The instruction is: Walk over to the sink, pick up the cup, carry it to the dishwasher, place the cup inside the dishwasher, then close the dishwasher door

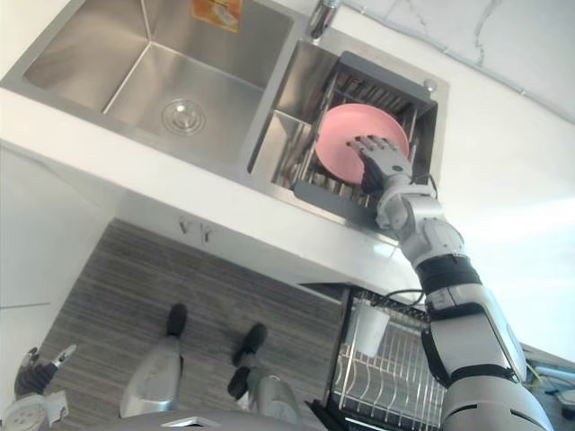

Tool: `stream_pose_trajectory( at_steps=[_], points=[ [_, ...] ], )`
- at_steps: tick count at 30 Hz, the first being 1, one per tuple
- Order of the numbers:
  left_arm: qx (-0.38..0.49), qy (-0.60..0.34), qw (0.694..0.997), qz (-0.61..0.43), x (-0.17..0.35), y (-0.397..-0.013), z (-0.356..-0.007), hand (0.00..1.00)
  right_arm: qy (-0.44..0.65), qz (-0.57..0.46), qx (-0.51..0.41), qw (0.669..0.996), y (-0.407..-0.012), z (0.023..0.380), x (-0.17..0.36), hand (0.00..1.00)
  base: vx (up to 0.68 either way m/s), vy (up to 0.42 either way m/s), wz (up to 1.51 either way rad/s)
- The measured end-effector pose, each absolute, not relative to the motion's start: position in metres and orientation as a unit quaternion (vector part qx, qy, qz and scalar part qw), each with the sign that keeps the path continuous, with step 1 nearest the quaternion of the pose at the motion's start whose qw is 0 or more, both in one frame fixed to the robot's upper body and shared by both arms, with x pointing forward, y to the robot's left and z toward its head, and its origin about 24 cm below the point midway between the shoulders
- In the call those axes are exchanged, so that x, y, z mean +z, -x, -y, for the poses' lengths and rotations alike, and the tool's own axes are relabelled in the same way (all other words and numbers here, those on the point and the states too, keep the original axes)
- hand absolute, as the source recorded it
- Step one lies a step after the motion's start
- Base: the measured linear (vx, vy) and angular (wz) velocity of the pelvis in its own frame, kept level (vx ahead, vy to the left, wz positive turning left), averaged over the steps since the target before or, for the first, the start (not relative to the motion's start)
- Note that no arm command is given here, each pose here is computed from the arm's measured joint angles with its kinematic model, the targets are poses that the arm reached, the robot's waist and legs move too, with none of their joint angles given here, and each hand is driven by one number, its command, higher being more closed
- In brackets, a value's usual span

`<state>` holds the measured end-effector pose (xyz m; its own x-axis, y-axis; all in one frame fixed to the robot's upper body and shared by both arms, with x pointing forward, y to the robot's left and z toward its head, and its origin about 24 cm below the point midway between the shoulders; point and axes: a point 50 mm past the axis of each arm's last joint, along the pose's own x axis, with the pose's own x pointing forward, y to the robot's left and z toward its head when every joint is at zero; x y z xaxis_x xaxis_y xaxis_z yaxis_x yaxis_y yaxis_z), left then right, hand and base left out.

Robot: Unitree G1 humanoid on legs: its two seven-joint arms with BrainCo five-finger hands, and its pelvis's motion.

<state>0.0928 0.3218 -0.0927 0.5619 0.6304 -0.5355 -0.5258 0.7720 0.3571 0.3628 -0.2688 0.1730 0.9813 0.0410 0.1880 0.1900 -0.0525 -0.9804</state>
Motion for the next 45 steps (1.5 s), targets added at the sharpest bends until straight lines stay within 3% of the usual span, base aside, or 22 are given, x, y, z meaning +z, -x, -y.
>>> stream_pose_trajectory(
  at_steps=[6, 13, 22, 28, 40, 41, 45],
  points=[
    [0.332, -0.068, 0.884, -0.323, -0.091, -0.1, -0.321, 0.0, 0.768, 0.085, -0.129, 0.622, -0.365, 0.282, 0.182, 1.0, 0.02, 0.015, -0.01],
    [0.336, -0.059, 0.887, -0.31, -0.09, -0.106, -0.32, 0.0, 0.768, 0.108, -0.192, 0.601, -0.367, 0.282, 0.195, 1.0, 0.03, 0.01, 0.0],
    [0.342, -0.063, 0.888, -0.301, -0.089, -0.107, -0.32, 0.0, 0.711, 0.165, -0.258, 0.632, -0.364, 0.281, 0.21, 1.0, 0.0, 0.015, -0.02],
    [0.342, -0.064, 0.891, -0.293, -0.088, -0.107, -0.32, 0.0, 0.629, 0.255, -0.349, 0.646, -0.357, 0.277, 0.259, 1.0, 0.0, 0.027, -0.07],
    [0.342, -0.06, 0.889, -0.298, -0.09, -0.106, -0.317, 0.0, 0.579, 0.289, -0.365, 0.67, -0.352, 0.276, 0.275, 1.0, 0.01, 0.02, -0.02],
    [0.342, -0.06, 0.889, -0.298, -0.091, -0.105, -0.317, 0.0, 0.579, 0.287, -0.364, 0.671, -0.352, 0.276, 0.273, 0.0, 0.02, 0.032, 0.0],
    [0.343, -0.055, 0.888, -0.302, -0.093, -0.104, -0.313, 0.0, 0.535, 0.285, -0.371, 0.704, -0.347, 0.283, 0.268, 0.0, 0.02, 0.016, 0.0]
  ],
)
